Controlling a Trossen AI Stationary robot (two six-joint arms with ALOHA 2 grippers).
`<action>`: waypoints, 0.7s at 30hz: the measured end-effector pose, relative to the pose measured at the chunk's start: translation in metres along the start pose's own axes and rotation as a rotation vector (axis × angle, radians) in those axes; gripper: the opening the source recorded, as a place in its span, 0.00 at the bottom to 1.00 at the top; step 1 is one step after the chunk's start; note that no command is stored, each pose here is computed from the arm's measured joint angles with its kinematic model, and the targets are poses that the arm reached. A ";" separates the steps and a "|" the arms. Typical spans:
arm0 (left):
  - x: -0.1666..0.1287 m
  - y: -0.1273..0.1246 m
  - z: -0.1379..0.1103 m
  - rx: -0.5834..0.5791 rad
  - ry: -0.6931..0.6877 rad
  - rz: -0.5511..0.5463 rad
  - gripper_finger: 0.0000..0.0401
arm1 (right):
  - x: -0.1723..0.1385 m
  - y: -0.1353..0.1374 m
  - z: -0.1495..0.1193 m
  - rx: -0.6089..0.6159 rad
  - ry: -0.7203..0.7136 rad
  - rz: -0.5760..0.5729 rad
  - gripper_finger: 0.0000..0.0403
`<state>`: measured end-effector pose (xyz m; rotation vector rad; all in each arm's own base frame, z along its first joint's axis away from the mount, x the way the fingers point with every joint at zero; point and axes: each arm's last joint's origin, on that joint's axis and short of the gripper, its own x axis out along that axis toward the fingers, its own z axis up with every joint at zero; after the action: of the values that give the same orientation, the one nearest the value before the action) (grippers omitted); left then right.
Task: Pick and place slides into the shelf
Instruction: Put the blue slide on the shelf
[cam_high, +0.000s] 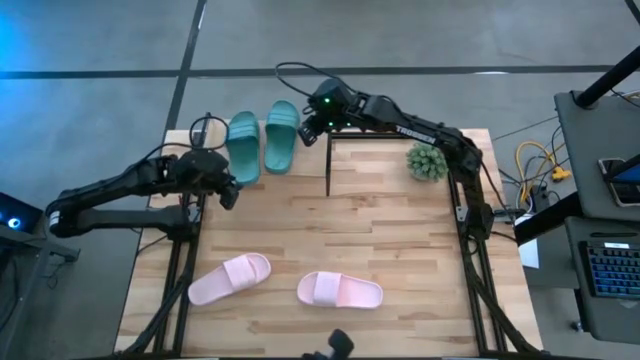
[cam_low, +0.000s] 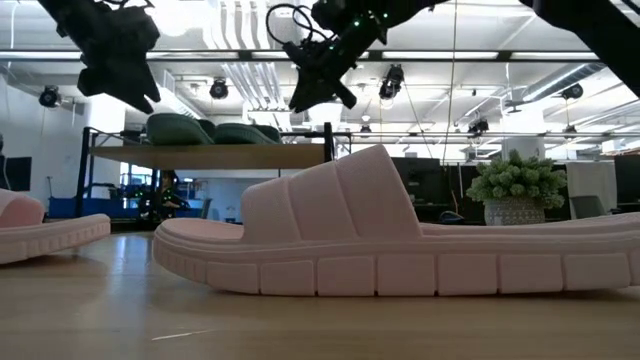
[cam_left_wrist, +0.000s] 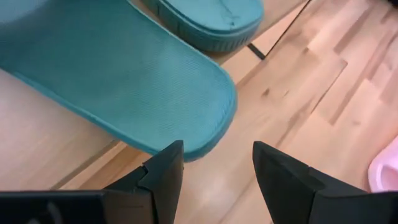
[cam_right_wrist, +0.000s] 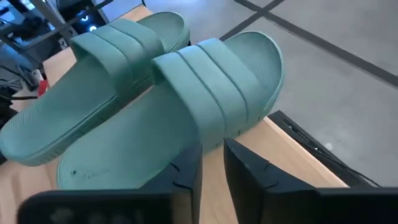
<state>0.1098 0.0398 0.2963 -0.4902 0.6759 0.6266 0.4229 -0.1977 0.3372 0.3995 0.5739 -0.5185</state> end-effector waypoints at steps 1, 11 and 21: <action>-0.002 0.000 0.001 -0.005 -0.011 -0.006 0.44 | 0.001 0.000 0.000 0.004 0.003 0.005 0.13; -0.009 -0.008 -0.002 -0.018 -0.019 -0.152 0.44 | 0.000 0.002 0.006 0.011 -0.058 0.028 0.07; 0.024 -0.017 -0.005 0.054 0.050 0.046 0.44 | -0.001 0.002 0.007 0.013 -0.067 0.030 0.07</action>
<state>0.1336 0.0328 0.2798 -0.4423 0.7513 0.6397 0.4259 -0.1989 0.3439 0.4014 0.4998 -0.5053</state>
